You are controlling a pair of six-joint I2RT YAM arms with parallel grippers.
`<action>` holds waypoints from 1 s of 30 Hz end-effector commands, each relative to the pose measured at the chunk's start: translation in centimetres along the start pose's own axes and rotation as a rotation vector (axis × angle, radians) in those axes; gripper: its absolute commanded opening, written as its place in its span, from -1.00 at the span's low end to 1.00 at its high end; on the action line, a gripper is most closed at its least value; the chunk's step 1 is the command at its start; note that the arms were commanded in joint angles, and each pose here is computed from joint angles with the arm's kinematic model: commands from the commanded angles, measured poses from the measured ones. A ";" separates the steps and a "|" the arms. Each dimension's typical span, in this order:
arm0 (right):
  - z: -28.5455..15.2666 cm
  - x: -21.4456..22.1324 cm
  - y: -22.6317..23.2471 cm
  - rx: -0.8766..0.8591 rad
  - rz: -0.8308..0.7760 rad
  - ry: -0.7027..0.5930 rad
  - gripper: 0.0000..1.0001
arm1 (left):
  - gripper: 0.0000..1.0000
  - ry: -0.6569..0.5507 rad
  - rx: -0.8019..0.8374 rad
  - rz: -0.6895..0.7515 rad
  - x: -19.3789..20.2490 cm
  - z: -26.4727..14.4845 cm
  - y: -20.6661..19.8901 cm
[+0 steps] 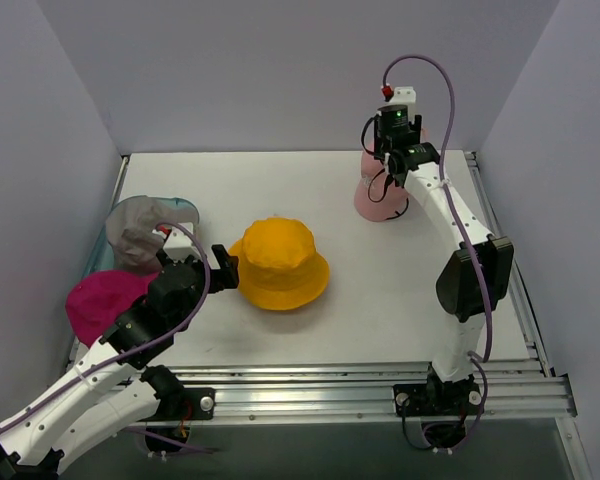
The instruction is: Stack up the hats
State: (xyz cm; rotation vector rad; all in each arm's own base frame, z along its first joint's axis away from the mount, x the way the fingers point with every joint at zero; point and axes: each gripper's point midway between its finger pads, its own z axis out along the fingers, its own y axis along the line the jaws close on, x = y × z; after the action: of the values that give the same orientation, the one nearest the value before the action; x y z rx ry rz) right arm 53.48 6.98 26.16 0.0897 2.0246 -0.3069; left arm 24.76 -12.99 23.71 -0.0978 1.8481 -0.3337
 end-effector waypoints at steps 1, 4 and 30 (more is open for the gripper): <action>-0.8 -1.4 -1.8 0.069 0.108 -0.043 -0.04 | 0.88 -0.026 0.002 -0.004 -0.6 -0.2 -0.1; -0.6 -1.3 -1.6 0.037 0.105 -0.045 -0.04 | 0.88 -0.017 -0.002 0.002 -0.4 0.0 0.0; 2.8 -0.8 -1.3 -0.005 0.143 -0.021 -0.67 | 0.88 -0.013 0.013 -0.006 -0.4 -0.2 -0.2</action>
State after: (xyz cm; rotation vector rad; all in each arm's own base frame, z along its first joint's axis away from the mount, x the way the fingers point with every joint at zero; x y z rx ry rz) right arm 54.79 5.16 24.13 0.1843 2.0471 -0.2590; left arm 24.75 -13.02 23.68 -0.0966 1.8494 -0.3345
